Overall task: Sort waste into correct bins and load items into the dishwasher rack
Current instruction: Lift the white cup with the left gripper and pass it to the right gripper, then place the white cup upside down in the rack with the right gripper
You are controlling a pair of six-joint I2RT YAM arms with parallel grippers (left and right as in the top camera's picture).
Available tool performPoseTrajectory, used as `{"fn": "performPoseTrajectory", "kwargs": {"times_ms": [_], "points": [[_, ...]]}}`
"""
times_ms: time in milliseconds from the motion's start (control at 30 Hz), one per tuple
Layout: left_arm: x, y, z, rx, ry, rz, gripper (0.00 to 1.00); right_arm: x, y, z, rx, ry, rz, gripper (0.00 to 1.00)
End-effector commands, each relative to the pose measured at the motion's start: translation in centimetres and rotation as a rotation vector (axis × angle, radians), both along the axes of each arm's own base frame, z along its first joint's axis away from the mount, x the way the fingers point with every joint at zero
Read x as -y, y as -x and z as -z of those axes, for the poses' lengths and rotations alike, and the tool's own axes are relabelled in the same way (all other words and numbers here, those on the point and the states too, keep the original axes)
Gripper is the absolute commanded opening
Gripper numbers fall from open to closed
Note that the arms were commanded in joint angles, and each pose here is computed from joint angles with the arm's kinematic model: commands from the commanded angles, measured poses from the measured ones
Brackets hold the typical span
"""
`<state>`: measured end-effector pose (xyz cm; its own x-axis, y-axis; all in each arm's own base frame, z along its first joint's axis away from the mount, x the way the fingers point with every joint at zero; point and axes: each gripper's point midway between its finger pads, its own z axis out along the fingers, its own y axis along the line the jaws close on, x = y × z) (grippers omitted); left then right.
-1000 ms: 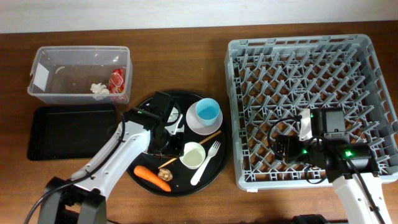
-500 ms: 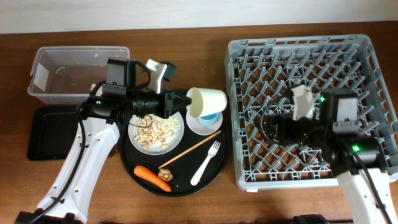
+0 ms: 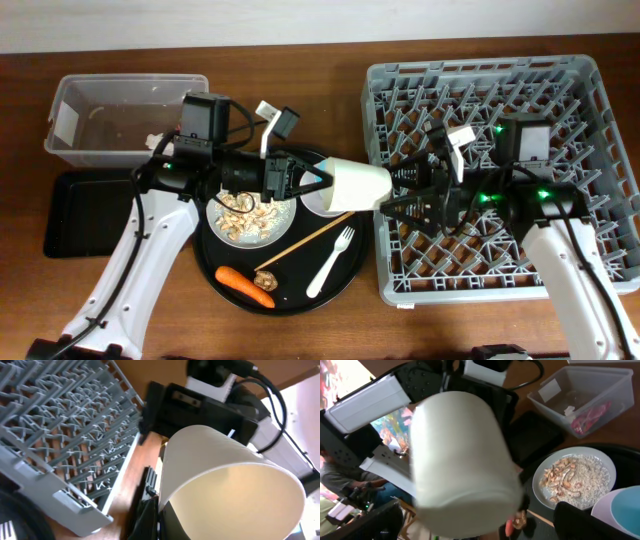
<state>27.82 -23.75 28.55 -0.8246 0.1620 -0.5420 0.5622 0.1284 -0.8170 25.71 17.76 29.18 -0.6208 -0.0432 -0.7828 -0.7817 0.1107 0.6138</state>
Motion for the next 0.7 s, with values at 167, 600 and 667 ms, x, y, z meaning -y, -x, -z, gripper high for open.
{"fn": "performPoseTrajectory", "kwargs": {"times_ms": [167,600,667], "points": [[1.3,1.4,-0.6,-0.007,0.043,0.079,0.01,-0.3,0.7,-1.7,0.048,-0.088,-0.084,0.87],[1.3,0.6,-0.1,0.022,0.006,0.042,0.0,-2.5,2.3,-1.7,0.052,-0.088,-0.172,0.59],[1.3,0.6,-0.1,0.022,0.006,0.042,0.01,-2.5,2.3,-1.7,0.052,-0.088,-0.172,0.56]]}}
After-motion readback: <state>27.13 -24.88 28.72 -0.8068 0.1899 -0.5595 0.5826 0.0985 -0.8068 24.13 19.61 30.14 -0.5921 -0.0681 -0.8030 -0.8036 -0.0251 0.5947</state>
